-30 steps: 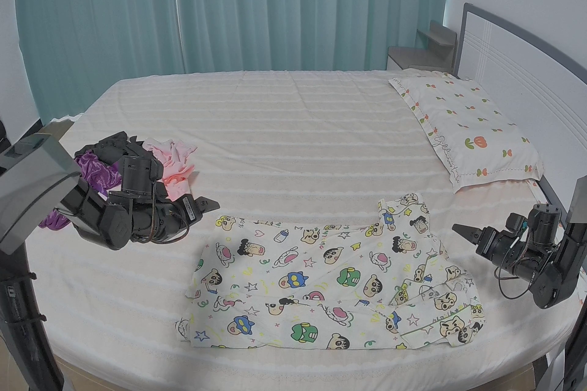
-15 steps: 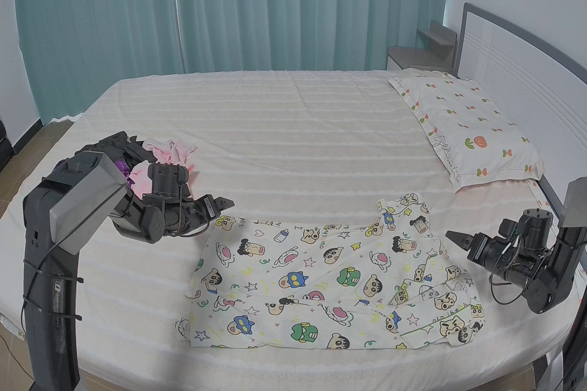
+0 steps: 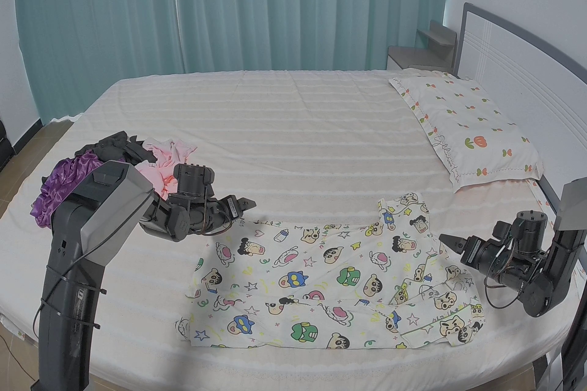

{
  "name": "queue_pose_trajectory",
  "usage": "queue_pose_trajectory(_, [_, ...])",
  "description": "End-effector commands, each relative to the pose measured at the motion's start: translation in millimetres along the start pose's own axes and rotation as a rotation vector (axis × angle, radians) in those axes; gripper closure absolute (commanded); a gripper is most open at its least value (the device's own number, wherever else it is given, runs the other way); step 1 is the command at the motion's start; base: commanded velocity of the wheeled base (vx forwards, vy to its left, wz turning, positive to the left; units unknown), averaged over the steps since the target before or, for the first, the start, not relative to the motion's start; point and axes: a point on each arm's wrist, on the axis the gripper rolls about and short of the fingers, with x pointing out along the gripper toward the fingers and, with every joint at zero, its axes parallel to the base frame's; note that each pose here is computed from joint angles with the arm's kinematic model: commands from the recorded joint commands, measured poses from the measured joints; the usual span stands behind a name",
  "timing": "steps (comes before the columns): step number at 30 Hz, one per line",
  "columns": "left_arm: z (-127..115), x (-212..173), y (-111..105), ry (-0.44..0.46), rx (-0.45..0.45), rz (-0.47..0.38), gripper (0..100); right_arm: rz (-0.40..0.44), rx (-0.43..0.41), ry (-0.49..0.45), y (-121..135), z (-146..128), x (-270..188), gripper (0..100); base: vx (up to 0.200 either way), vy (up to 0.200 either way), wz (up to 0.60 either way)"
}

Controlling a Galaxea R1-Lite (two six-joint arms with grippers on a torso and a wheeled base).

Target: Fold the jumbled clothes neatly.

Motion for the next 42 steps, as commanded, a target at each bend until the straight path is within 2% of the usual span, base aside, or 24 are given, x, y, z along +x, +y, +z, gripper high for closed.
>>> queue_pose_trajectory(1, [2, 1, 3, -0.002, -0.003, 0.006, 0, 0.005, -0.003, -0.005, 1, 1, 0, 0, 0.000, 0.000, 0.00])
queue_pose_trajectory(14, [-4, 5, 11, 0.033, -0.013, 0.025, 0, 0.005, -0.004, -0.005, 0, 1, 5, 0, 0.000, 0.000, 0.00])
queue_pose_trajectory(15, [-5, 5, 12, 0.040, -0.014, 0.029, 100, 0.007, -0.004, 0.000, 0, 0, 6, 0, 0.000, 0.000, 0.00])
queue_pose_trajectory(23, [-2, 4, 16, 0.033, -0.023, 0.037, 100, 0.028, -0.014, -0.026, 3, 10, 25, 0, 0.000, 0.000, 0.00])
queue_pose_trajectory(27, [4, -1, 12, 0.006, -0.028, 0.046, 100, 0.015, -0.009, -0.004, 7, 25, 48, 0, 0.000, 0.000, 0.00])
queue_pose_trajectory(34, [26, -22, 5, -0.071, -0.080, 0.066, 100, 0.002, -0.011, 0.002, 1, 31, 84, 0, 0.000, 0.000, 0.00])
queue_pose_trajectory(42, [30, -29, 2, -0.117, -0.085, 0.127, 100, -0.041, -0.012, 0.063, -5, 46, 134, 0, 0.000, 0.000, 0.00])
